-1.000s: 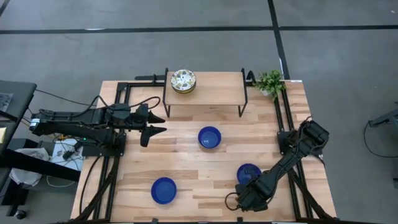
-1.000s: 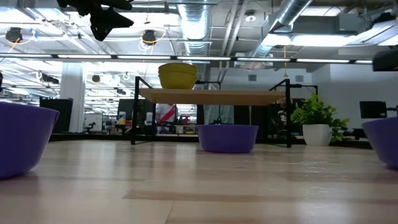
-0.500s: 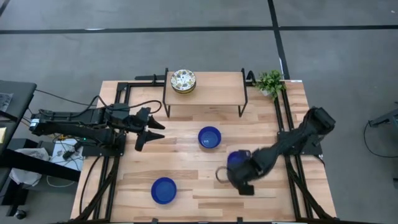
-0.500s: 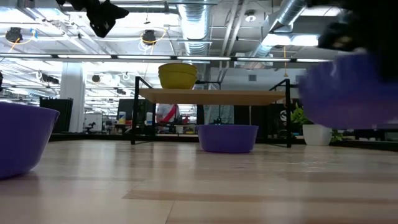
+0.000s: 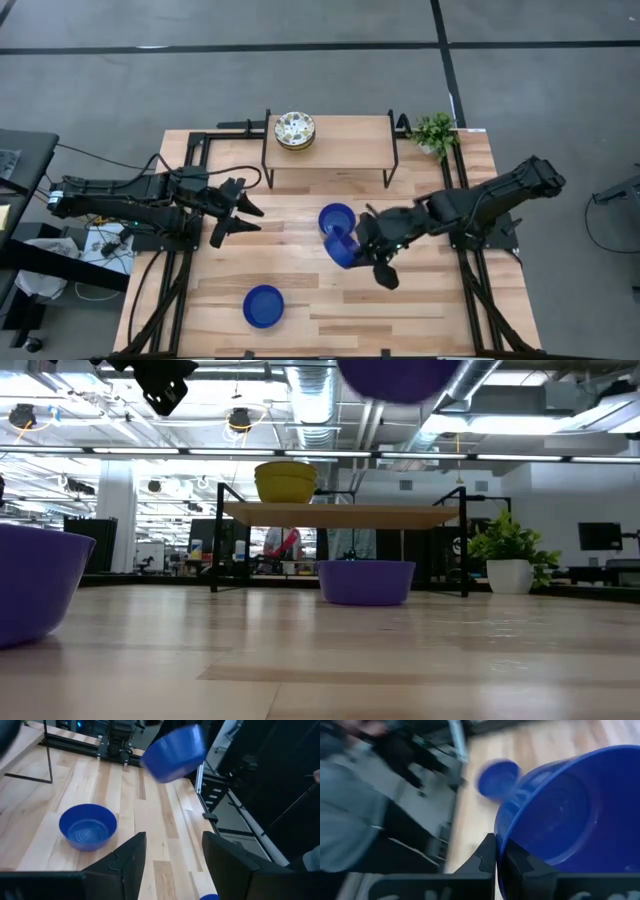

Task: Pick & Place Mini bowls
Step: Put the bottom right blue bowl on the shelf

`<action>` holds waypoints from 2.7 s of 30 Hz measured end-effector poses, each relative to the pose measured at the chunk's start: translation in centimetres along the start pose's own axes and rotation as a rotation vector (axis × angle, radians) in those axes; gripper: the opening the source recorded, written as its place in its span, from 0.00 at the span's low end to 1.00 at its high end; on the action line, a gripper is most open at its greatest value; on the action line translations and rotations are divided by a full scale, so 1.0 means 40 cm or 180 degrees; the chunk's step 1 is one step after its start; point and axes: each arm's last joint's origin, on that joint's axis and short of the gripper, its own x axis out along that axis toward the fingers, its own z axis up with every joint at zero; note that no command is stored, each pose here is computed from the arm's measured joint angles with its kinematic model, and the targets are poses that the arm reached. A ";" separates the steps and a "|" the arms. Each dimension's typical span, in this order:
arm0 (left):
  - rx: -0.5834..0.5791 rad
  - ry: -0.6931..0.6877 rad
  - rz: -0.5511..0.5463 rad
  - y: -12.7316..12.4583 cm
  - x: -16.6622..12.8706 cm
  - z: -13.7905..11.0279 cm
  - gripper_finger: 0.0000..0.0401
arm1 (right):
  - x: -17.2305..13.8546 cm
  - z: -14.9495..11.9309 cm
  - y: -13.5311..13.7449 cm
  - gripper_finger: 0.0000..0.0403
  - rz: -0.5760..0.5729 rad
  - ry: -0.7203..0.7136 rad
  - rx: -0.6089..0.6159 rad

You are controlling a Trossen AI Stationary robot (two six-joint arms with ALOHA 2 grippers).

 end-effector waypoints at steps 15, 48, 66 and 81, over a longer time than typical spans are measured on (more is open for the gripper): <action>-0.0002 0.0003 0.0000 0.000 0.001 0.000 0.48 | -0.057 -0.016 -0.089 0.00 -0.1035 0.0258 0.0117; -0.0103 0.0257 0.0054 0.015 0.046 -0.015 0.48 | -0.159 0.229 -0.535 0.00 -0.1868 0.2524 -0.1055; -0.0098 0.0241 0.0076 0.015 0.047 -0.014 0.48 | -0.111 0.199 -0.666 0.00 -0.1729 0.2687 -0.0831; -0.0100 0.0242 0.0077 0.016 0.047 -0.014 0.48 | -0.083 0.183 -0.687 0.00 -0.1592 0.2832 -0.0779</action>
